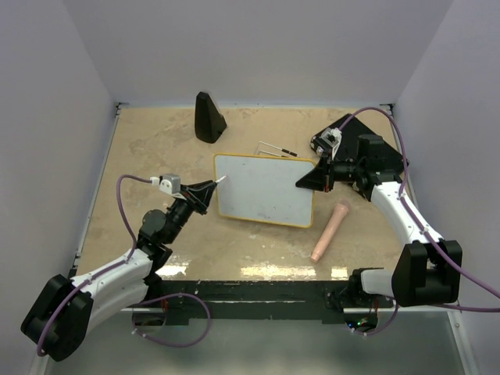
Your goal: Write a sentence on the whiteboard
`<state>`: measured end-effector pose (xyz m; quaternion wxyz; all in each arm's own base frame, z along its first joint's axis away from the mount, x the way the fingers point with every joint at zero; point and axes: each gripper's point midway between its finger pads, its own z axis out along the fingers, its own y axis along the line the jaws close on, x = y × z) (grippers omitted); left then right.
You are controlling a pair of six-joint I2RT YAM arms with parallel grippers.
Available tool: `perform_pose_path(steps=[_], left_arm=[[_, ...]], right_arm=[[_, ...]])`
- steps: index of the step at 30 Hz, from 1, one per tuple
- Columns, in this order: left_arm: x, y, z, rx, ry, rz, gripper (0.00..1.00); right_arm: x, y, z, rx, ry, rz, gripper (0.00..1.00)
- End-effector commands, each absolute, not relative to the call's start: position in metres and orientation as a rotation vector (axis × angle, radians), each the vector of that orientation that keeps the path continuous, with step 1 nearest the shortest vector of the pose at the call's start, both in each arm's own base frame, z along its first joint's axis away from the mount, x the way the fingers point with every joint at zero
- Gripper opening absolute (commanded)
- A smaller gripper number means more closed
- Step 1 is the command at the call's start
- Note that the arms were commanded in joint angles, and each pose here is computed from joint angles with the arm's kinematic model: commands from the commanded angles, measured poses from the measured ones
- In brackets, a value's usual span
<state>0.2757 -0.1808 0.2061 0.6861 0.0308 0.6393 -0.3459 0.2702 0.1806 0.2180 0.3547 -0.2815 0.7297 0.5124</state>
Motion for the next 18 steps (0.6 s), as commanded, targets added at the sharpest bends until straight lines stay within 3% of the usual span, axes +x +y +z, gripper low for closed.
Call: perform_pose_path(steps=[1, 18], left_arm=[[0.2790, -0.1810, 0.2442, 0.079, 1.308, -0.769, 0.00], [0.2791, -0.1824, 0.2401, 0.091, 1.318, -0.766, 0.00]], right_arm=[[0.2609, 0.1840, 0.2421, -0.802, 1.768, 1.362, 0.00], [0.2593, 0.1845, 0.2435, -0.786, 1.777, 1.381, 0.00]])
